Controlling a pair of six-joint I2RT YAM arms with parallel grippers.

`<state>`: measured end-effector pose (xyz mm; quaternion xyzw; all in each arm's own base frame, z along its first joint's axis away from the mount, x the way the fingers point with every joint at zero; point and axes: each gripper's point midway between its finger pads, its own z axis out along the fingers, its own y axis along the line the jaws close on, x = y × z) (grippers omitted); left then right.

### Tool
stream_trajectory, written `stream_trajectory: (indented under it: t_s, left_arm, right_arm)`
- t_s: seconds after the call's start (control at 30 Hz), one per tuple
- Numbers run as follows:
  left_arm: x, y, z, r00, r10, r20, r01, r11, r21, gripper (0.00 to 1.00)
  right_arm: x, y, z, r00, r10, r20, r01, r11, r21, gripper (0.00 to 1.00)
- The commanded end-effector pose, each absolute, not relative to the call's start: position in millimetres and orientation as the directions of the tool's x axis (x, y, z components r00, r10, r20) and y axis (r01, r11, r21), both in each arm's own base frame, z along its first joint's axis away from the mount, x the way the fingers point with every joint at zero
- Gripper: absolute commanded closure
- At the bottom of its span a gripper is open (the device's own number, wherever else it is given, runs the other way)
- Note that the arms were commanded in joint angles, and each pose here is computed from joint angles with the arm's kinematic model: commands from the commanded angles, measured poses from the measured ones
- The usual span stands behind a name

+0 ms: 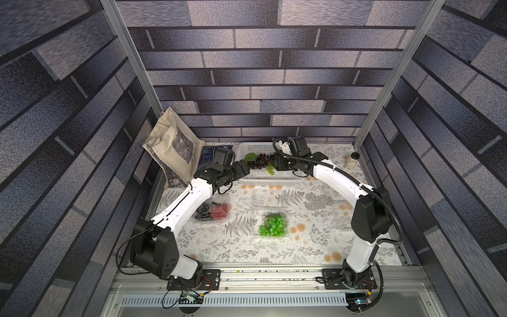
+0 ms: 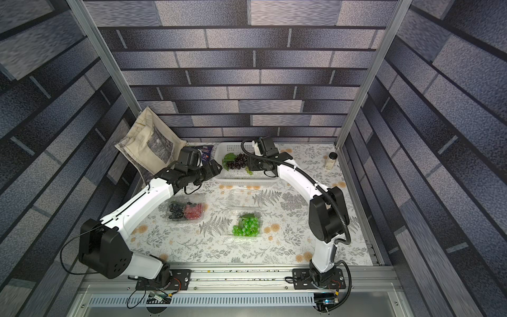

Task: Pack grapes into containers
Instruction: Pick up the grape from the basket.

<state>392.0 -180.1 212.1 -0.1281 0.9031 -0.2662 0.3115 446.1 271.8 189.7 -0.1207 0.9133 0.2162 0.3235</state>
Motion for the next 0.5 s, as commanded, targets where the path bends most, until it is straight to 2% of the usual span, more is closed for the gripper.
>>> stream_trajectory:
  t_s: [0.0, 0.2, 0.4, 0.47]
  left_arm:
    - [405, -187, 218, -0.787, -0.364, -0.498, -0.021, 0.823, -0.568, 0.11]
    - [424, -191, 204, -0.806, -0.365, -0.465, -0.031, 0.812, -0.582, 0.12]
    - [430, -189, 194, -0.818, -0.368, -0.442, -0.044, 0.807, -0.589, 0.12]
    - [431, -189, 192, -0.822, -0.367, -0.436, -0.046, 0.805, -0.592, 0.12]
  right_arm:
    - [474, 264, 189, -0.754, -0.043, -0.655, -0.341, 0.878, 0.336, 0.47]
    - [514, 248, 151, -0.778, -0.001, -0.628, -0.266, 0.906, 0.329, 0.30]
    - [544, 238, 128, -0.778, 0.023, -0.628, -0.209, 0.933, 0.294, 0.29]
    - [553, 237, 122, -0.773, 0.027, -0.633, -0.197, 0.940, 0.280, 0.32]
